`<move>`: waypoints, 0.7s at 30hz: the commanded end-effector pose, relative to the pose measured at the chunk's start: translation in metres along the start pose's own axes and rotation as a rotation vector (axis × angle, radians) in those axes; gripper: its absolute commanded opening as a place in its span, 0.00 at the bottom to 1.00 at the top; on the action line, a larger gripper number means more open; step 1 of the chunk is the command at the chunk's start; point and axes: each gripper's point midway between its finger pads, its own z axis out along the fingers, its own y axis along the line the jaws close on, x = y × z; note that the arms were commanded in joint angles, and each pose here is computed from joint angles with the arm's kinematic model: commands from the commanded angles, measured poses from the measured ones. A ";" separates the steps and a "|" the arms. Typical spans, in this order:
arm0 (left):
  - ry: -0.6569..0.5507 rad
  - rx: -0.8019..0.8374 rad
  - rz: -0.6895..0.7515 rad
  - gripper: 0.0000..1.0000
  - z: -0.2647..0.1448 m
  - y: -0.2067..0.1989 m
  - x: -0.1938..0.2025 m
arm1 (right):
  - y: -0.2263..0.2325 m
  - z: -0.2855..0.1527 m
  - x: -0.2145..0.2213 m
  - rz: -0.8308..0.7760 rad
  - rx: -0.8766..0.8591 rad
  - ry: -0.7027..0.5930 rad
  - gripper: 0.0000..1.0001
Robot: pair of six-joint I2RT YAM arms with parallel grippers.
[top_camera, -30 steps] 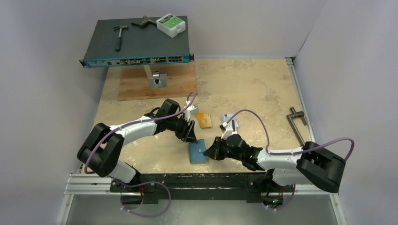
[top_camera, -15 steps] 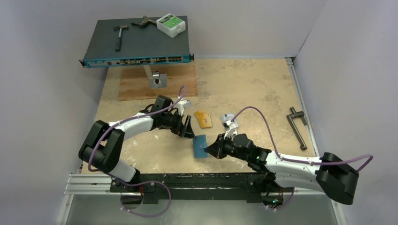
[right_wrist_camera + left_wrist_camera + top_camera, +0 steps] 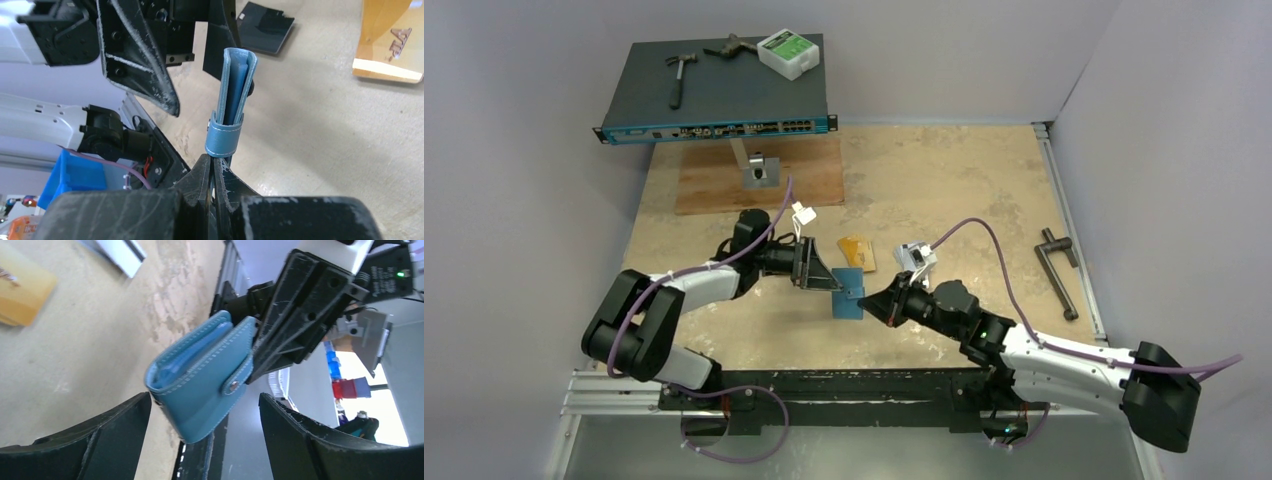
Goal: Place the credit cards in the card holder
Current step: Pick up the card holder from the center of the board.
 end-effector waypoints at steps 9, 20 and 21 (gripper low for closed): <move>-0.034 0.207 0.104 0.65 -0.015 -0.058 -0.017 | 0.034 0.010 -0.049 0.048 -0.118 -0.155 0.00; -0.079 0.168 0.091 0.04 -0.020 -0.056 -0.029 | 0.022 0.017 -0.050 0.045 -0.036 -0.141 0.00; -0.083 0.164 0.088 0.01 -0.020 -0.055 -0.030 | 0.018 0.017 -0.049 0.046 -0.011 -0.136 0.00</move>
